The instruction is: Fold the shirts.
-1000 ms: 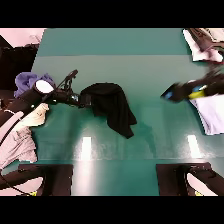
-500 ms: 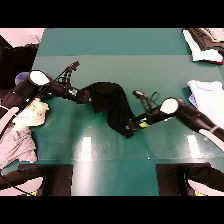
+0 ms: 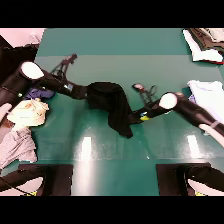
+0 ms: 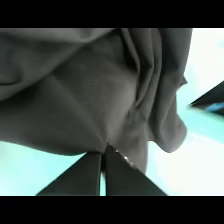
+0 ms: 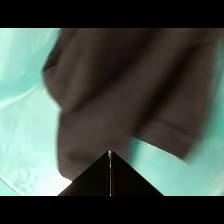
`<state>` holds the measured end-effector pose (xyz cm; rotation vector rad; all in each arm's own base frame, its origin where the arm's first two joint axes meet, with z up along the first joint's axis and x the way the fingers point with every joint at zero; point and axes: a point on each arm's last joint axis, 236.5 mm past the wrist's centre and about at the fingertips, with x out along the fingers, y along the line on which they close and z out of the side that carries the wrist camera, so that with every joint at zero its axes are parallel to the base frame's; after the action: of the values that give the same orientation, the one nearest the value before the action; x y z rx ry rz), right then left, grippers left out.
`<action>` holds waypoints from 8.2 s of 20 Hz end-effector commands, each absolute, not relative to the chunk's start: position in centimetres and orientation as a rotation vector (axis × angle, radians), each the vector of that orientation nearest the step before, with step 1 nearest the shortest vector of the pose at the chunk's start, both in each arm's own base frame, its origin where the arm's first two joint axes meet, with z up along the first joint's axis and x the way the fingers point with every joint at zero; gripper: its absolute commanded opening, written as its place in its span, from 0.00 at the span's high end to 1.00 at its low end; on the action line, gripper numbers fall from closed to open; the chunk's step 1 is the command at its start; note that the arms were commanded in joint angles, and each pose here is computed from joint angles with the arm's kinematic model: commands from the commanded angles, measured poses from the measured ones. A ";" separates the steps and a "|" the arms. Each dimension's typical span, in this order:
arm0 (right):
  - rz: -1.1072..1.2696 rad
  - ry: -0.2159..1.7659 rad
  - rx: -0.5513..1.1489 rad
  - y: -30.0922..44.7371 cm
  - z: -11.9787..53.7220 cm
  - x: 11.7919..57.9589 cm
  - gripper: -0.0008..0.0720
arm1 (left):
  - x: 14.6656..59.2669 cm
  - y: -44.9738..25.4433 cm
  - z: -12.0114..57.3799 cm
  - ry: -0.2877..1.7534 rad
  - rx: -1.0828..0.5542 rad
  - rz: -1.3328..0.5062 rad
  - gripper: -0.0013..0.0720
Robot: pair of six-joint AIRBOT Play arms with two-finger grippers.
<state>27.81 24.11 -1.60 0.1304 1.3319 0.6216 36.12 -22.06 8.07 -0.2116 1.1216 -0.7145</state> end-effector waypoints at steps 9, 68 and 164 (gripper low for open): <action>0.652 1.235 0.287 23.3 3.5 28.0 0.29 | 35.6 -19.8 16.0 0.980 -0.064 -0.687 0.95; 0.260 1.031 0.558 2.3 8.8 45.8 0.28 | 46.7 -7.1 6.0 1.039 -0.356 -0.294 0.22; 0.093 1.167 0.541 -5.4 5.1 47.4 0.97 | 52.9 -7.6 9.5 0.866 -0.587 -0.411 0.95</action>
<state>43.49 -5.77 9.81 0.5364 1.1829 0.1210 48.68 -7.65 12.69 -0.4994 0.9396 -0.4211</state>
